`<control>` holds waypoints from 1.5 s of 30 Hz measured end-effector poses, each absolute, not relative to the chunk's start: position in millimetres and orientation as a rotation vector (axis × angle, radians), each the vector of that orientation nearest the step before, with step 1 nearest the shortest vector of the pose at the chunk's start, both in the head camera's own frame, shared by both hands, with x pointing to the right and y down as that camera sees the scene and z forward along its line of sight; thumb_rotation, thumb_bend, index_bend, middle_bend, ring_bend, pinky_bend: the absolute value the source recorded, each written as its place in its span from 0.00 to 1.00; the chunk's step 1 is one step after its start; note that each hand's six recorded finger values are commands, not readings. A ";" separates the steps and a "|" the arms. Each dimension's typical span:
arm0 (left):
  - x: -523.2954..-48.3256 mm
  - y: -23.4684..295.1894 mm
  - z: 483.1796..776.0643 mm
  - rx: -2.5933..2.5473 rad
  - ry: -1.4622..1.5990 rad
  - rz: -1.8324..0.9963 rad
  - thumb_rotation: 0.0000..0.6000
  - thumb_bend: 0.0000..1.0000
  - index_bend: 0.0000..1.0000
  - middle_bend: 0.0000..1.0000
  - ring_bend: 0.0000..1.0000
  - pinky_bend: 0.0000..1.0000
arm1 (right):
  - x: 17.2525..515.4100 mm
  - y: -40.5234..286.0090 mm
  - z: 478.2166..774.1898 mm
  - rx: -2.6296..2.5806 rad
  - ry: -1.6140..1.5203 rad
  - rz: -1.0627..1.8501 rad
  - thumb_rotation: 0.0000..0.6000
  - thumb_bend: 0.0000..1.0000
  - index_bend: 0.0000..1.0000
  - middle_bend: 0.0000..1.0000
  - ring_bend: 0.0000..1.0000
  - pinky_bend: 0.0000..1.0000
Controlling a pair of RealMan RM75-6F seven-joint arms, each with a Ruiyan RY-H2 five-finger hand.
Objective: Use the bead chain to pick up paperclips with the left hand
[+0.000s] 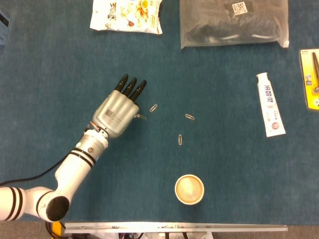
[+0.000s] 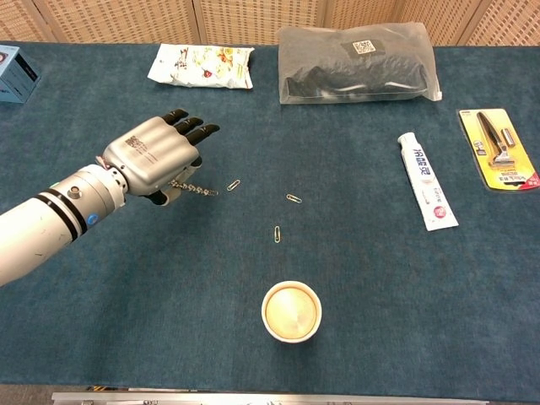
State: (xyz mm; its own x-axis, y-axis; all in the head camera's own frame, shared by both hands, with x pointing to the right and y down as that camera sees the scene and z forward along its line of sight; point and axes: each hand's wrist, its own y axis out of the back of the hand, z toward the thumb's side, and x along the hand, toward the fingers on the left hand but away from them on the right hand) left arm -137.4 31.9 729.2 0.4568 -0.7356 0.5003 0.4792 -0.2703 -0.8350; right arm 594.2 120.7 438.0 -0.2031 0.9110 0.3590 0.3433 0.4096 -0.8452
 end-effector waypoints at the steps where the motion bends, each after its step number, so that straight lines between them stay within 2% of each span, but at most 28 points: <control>1: -137.2 31.0 729.7 -1.421 0.244 -1.188 1.00 0.35 0.63 0.00 0.00 0.05 | 594.6 120.9 437.7 -1.092 -1.754 0.779 1.00 0.63 0.44 0.35 0.20 0.33; 12: -135.8 24.3 739.9 -1.411 0.224 -1.207 1.00 0.35 0.63 0.00 0.00 0.05 | 597.2 121.4 437.1 -1.088 -1.765 0.779 1.00 0.63 0.44 0.36 0.20 0.33; 45: -113.6 13.1 747.0 -1.446 0.256 -1.191 1.00 0.35 0.63 0.00 0.00 0.05 | 598.0 121.5 437.2 -1.090 -1.767 0.779 1.00 0.63 0.44 0.35 0.20 0.33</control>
State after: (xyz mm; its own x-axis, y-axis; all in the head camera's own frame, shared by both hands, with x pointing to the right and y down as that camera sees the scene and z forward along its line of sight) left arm -113.6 13.1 747.0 0.4544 -0.7343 0.5044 0.4617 -0.2902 -0.8382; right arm 598.0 121.5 437.2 -0.2152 0.9081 0.3593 0.3471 0.4150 -0.8410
